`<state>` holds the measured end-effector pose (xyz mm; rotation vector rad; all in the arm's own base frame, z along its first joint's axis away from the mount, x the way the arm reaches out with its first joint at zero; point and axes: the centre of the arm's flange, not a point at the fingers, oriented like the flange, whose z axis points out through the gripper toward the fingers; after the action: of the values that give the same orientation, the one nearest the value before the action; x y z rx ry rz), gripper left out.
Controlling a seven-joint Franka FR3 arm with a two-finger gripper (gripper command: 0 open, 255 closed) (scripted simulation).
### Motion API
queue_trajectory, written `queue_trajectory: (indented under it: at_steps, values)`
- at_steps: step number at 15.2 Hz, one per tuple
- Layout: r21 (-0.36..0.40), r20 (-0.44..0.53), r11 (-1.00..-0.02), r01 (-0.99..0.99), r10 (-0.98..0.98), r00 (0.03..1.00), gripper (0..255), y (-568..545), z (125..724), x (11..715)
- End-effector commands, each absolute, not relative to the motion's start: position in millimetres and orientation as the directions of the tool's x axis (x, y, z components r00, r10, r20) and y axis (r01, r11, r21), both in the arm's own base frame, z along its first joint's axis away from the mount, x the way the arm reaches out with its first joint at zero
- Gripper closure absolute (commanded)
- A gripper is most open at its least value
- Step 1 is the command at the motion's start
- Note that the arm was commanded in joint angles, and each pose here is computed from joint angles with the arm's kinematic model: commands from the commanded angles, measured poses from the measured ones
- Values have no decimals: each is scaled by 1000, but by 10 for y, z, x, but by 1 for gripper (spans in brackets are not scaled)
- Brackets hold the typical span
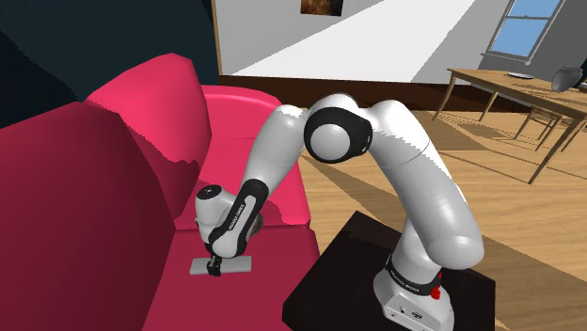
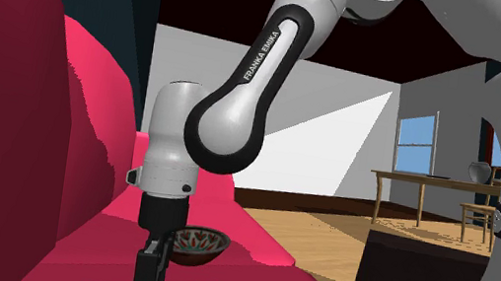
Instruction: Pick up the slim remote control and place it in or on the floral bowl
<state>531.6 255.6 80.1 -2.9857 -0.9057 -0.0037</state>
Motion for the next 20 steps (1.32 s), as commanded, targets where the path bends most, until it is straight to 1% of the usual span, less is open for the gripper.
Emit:
queue_trajectory:
  at_steps: [1,4,20]
  values:
    - [-20,7,-832,555,555,832,255,2551,796,5314]
    - [-20,8,-832,555,555,832,255,2553,795,5316]
    - [-20,8,-832,555,555,832,255,2553,1640,5316]
